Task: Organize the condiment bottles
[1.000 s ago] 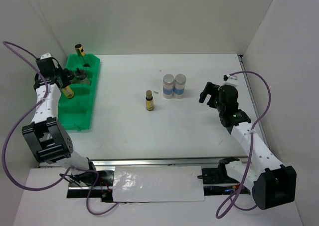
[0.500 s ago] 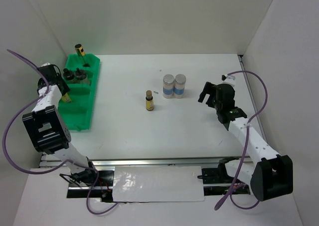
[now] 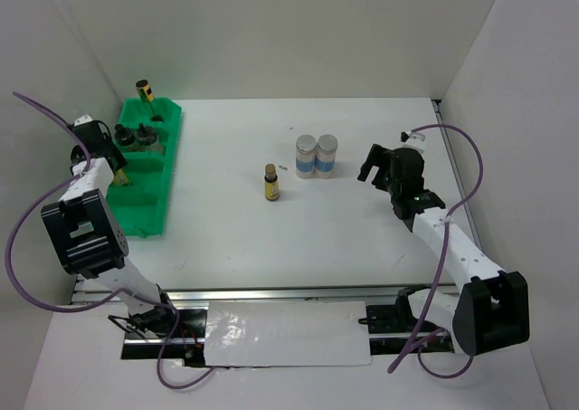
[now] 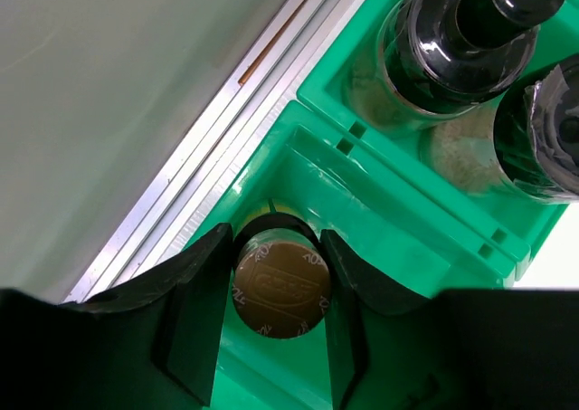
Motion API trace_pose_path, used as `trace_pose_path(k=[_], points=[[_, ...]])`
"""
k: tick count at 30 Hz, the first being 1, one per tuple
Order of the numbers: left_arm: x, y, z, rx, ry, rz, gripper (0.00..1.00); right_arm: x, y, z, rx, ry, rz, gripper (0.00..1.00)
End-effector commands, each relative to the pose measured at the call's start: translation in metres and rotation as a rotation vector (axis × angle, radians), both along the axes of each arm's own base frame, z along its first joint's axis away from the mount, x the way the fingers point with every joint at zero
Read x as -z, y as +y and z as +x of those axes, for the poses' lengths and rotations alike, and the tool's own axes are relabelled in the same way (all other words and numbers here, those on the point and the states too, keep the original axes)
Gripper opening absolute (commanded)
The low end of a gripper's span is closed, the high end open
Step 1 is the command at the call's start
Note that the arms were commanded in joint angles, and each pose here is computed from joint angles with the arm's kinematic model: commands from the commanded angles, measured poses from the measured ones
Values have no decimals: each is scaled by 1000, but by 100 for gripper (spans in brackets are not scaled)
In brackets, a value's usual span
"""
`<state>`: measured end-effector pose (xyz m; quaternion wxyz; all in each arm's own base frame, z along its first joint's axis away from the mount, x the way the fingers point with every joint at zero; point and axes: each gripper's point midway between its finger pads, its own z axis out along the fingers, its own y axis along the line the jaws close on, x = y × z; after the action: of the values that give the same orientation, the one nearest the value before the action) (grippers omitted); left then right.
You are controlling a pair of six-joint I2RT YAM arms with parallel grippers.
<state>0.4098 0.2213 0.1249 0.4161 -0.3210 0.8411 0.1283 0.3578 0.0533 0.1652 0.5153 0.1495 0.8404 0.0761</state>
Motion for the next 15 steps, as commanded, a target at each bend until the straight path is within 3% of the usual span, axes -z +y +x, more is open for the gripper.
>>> trace_pose_path(k=[1,4,7,12,15], points=[[-8,8,8,-14,-50,19,56,-29,5,15,-9,-91,7,100],[-12,6,6,-19,-48,10,80,-33,6,14,-17,-100,12,100],[-32,3,5,-14,-77,7,91,-39,6,12,-17,-117,16,100],[-82,-10,0,21,-145,-1,94,-46,6,7,-30,-129,12,100],[-143,-24,-10,63,-251,24,97,-54,4,0,-34,-145,5,100]])
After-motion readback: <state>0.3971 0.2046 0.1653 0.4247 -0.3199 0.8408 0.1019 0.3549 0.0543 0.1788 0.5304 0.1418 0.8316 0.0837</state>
